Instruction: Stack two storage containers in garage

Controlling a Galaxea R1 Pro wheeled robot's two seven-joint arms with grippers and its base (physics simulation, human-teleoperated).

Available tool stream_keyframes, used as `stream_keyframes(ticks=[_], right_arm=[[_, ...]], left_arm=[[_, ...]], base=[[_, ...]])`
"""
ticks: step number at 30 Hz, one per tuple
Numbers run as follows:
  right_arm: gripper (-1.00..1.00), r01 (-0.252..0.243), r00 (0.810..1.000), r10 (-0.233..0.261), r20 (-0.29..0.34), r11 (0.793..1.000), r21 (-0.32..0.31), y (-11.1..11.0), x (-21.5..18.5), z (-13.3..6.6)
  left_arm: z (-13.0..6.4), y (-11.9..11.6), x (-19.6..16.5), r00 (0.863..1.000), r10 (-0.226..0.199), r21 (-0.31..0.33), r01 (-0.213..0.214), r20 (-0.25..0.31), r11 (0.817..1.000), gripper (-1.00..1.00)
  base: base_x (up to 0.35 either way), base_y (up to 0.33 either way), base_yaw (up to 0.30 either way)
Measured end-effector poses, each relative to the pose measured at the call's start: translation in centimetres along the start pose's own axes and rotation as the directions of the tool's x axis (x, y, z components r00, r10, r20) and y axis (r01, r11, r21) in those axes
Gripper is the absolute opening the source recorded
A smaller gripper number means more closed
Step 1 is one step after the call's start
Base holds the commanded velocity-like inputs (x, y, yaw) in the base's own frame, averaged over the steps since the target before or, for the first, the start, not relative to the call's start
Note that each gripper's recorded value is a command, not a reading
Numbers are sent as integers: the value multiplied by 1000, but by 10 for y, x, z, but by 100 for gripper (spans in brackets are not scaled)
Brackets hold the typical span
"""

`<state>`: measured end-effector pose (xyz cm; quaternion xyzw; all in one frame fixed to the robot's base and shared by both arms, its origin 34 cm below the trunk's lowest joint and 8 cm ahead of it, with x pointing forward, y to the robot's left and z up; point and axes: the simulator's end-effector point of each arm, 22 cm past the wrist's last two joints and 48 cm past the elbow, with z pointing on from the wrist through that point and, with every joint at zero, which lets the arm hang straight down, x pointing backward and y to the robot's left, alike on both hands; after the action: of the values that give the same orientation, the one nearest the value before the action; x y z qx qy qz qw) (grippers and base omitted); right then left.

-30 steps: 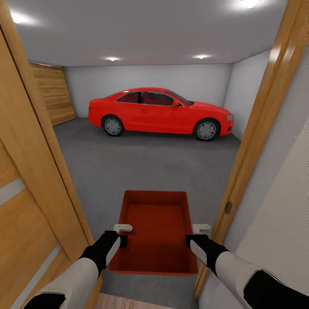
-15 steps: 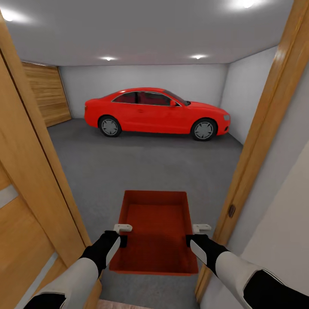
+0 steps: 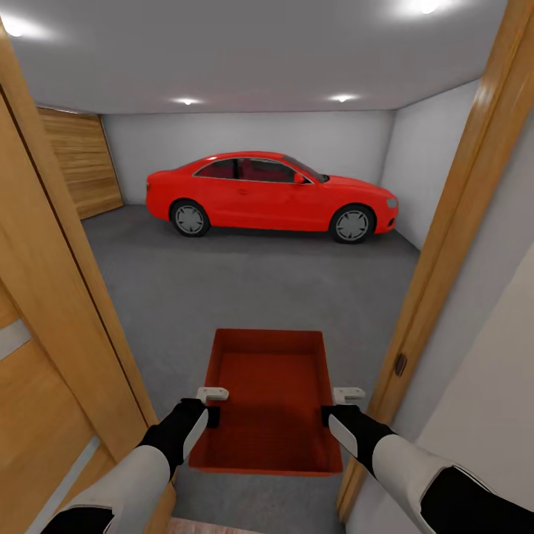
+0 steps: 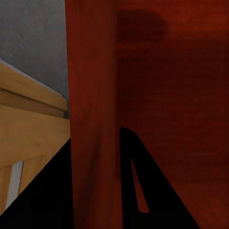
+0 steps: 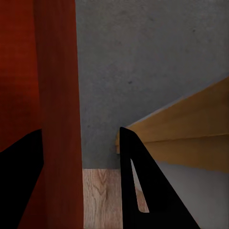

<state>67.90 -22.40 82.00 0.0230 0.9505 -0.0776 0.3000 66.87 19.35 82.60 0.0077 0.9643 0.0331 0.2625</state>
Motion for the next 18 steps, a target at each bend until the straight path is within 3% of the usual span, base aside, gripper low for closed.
stream_keyframes(ticks=[6, 18], right_arm=[[-100, 0, 1000, 0, -1, 1000, 0, 0, 0, 0], [-100, -1, 1000, 1, 3, 1000, -1, 0, -1, 0]], left_arm=[[0, 0, 0, 1000, 0, 0, 0, -1, 1000, -100], [-1, 0, -2, 1000, 0, -1, 0, 3, 1000, -100]], base=[[11, 19, 0], [105, 142, -11]])
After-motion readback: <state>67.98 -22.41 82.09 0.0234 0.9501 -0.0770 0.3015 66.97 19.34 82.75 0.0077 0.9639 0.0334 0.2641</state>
